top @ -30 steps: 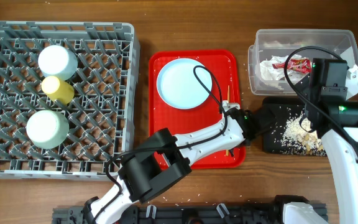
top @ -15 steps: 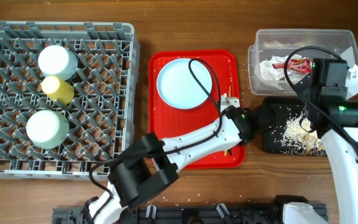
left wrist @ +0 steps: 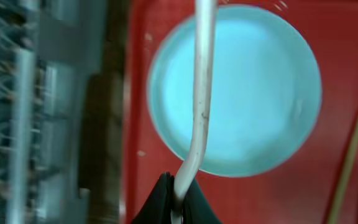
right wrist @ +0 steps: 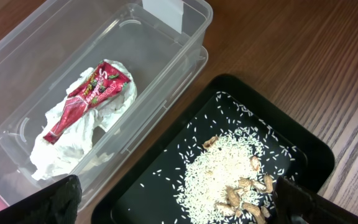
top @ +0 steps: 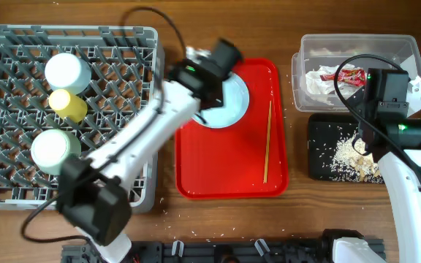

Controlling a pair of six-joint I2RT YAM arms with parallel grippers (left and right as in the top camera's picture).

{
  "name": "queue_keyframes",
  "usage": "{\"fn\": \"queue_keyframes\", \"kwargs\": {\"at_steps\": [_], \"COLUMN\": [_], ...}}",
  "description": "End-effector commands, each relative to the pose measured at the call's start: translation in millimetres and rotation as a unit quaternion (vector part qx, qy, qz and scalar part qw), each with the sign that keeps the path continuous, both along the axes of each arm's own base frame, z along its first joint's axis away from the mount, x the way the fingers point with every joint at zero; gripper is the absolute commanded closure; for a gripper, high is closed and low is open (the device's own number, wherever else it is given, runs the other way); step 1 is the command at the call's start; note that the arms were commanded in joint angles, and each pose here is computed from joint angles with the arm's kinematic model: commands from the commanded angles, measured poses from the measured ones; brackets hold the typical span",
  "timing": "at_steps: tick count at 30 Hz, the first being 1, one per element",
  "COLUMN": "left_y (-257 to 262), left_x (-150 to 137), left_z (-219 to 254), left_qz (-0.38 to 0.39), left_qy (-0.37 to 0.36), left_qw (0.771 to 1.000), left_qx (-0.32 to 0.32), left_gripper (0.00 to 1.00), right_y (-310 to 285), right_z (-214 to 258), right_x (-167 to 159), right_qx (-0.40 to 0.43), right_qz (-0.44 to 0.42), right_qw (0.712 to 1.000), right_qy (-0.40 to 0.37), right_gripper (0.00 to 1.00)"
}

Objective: Sort waste into correct bins and load items into the dishwasher rack
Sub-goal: 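Carry the white fork into the dish rack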

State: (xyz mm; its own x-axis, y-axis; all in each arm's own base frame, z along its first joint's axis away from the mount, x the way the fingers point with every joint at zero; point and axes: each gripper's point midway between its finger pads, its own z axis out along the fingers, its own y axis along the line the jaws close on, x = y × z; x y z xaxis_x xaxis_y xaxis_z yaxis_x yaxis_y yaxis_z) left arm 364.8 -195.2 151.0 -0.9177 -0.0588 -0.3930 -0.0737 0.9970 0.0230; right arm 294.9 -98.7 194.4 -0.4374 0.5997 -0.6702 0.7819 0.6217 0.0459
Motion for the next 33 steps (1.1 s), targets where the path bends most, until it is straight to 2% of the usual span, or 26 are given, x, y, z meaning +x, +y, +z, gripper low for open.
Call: {"fn": "queue_keyframes", "kwargs": {"at_steps": [1,3,6,8,10,12,16,21,23,25,30,32,33], "left_y": [46,75,97,114,121,144,188,198,198,198,198,196,185], "left_x": [17,29,37,40,40,44,39,27,26,26,27,27,25], "left_z": [18,16,13,12,14,15,-1,-26,-28,-28,-28,-24,-17], "left_qz": [-0.034,-0.03,-0.09,-0.11,-0.154,-0.131,-0.095,-0.066,-0.065,-0.065,-0.061,-0.026,-0.032], "left_qy": [-0.013,-0.007,0.014,0.022,0.022,0.018,0.029,0.051,0.053,0.053,0.052,0.051,0.047], "left_qw": [0.999,0.999,0.996,0.993,0.983,0.985,0.989,0.988,0.988,0.988,0.988,0.987,0.983], "left_qx": [0.036,0.042,0.015,-0.024,-0.094,-0.114,-0.111,-0.127,-0.127,-0.127,-0.129,-0.148,-0.176], "left_gripper": [0.96,0.96,0.96,0.96,0.96,0.96,0.96,0.96,0.92,0.67,0.6,0.6,0.6], "right_y": [-3,-3,-3,-3,-3,-3,-3,-3,-3,-3,-3,-3,-3], "right_z": [1,1,1,1,1,1,1,1,1,1,1,1,1], "right_x": [0,0,0,0,0,0,0,0,0,0,0,0,0], "right_qx": [-0.008,-0.008,-0.009,-0.008,-0.008,-0.008,-0.008,-0.009,-0.008,-0.008,-0.008,-0.008,-0.009], "right_qz": [-0.003,-0.003,-0.003,-0.003,-0.003,-0.003,-0.003,-0.003,-0.003,-0.003,-0.003,-0.003,-0.003], "right_qw": [1.0,1.0,1.0,1.0,1.0,1.0,1.0,1.0,1.0,1.0,1.0,1.0,1.0], "right_qy": [0.003,0.003,0.003,0.003,0.003,0.003,0.003,0.003,0.003,0.003,0.003,0.003,0.003], "right_gripper": [0.0,0.0,0.0,0.0,0.0,0.0,0.0,0.0,0.01,0.0,0.0,0.0,0.0]}}
